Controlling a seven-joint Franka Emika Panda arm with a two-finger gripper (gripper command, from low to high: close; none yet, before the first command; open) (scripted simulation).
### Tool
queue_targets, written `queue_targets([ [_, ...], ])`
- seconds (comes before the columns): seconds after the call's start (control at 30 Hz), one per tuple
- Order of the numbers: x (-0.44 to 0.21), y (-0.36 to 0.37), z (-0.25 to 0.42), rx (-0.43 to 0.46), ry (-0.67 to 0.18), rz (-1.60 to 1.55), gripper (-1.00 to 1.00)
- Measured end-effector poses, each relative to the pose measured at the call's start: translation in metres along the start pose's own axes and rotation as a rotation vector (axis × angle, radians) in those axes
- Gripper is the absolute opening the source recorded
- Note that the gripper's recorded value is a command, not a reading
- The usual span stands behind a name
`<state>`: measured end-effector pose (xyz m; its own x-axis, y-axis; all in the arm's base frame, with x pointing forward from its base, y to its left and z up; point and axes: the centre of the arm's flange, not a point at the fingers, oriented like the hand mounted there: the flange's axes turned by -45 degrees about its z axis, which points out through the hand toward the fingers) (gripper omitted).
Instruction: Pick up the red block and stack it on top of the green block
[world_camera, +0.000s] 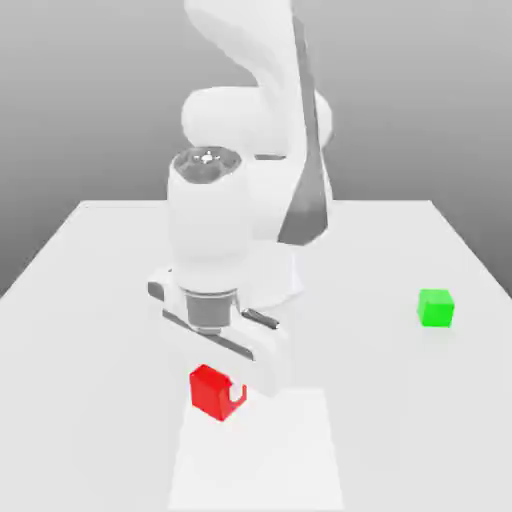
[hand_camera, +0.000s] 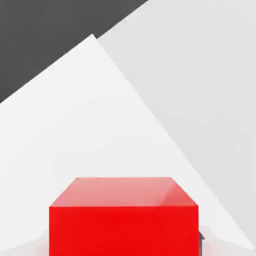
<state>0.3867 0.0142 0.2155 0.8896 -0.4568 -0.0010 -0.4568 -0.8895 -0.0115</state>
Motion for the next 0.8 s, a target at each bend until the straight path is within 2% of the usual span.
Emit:
queue_targets([
  [0.17,-0.074,-0.083,-0.013,0.016,-0.007,-0.322,-1.0],
  [0.4,-0.201,-0.149,-0.026,0.021,-0.014,-0.762,-1.0],
  [0.7,-0.381,-0.151,-0.029,-0.005,-0.009,-1.348,-1.0],
  [0.8,-0.395,-0.148,-0.025,-0.01,0.0,-1.4,-1.0],
])
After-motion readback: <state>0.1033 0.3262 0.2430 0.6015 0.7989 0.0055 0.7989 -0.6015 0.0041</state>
